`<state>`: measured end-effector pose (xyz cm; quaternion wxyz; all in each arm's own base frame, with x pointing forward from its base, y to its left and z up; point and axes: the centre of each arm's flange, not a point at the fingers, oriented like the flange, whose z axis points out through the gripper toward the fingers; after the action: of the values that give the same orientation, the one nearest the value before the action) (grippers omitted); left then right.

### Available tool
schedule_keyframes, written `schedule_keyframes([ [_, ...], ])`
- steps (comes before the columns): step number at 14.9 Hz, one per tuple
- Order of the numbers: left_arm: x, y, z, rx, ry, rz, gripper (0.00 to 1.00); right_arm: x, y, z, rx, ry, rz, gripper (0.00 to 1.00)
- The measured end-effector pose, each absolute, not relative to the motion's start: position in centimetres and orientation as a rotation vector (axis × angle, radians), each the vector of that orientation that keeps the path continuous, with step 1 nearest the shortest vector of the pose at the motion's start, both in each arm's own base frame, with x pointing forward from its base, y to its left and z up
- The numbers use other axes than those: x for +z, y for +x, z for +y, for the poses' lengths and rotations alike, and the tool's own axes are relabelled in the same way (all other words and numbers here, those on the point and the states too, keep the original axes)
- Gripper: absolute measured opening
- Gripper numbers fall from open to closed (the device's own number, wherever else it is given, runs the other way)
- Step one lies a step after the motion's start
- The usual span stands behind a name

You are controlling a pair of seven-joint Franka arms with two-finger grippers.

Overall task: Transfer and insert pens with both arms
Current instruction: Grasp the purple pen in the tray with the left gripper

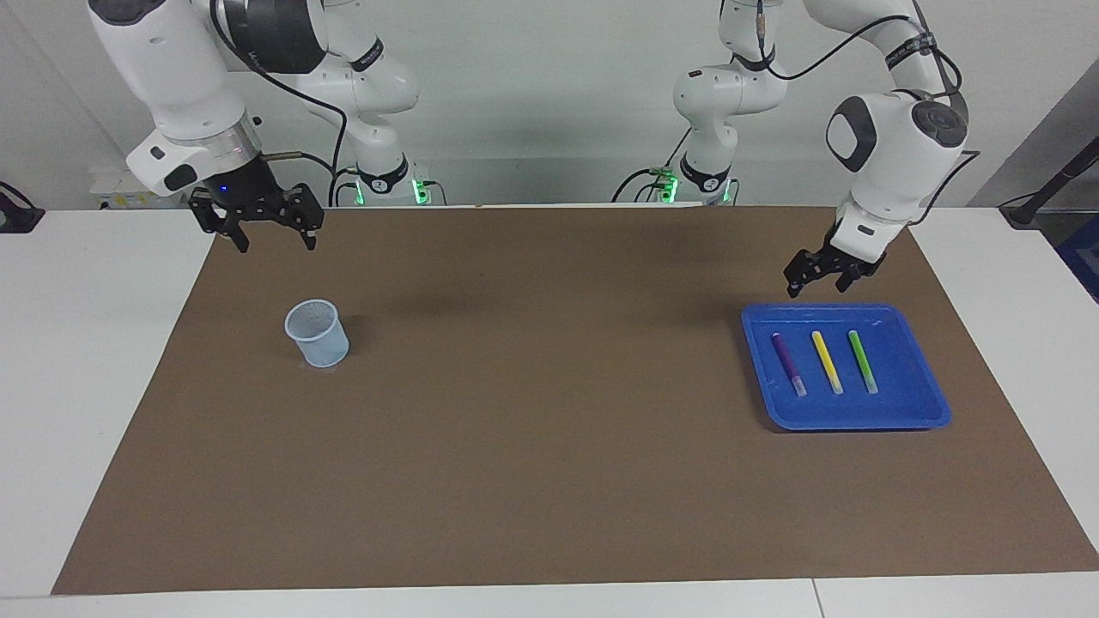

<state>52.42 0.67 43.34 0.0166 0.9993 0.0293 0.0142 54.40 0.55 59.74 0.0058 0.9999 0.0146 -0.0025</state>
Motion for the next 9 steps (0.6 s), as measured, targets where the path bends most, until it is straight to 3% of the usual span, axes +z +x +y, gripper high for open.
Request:
schedule_keyframes([
  [9, 34.9, 55.5, 0.2, 0.089, 3.098, 0.078, 1.00, 59.7, 54.3, 3.1, -0.009, 3.139, 0.113, 1.00],
])
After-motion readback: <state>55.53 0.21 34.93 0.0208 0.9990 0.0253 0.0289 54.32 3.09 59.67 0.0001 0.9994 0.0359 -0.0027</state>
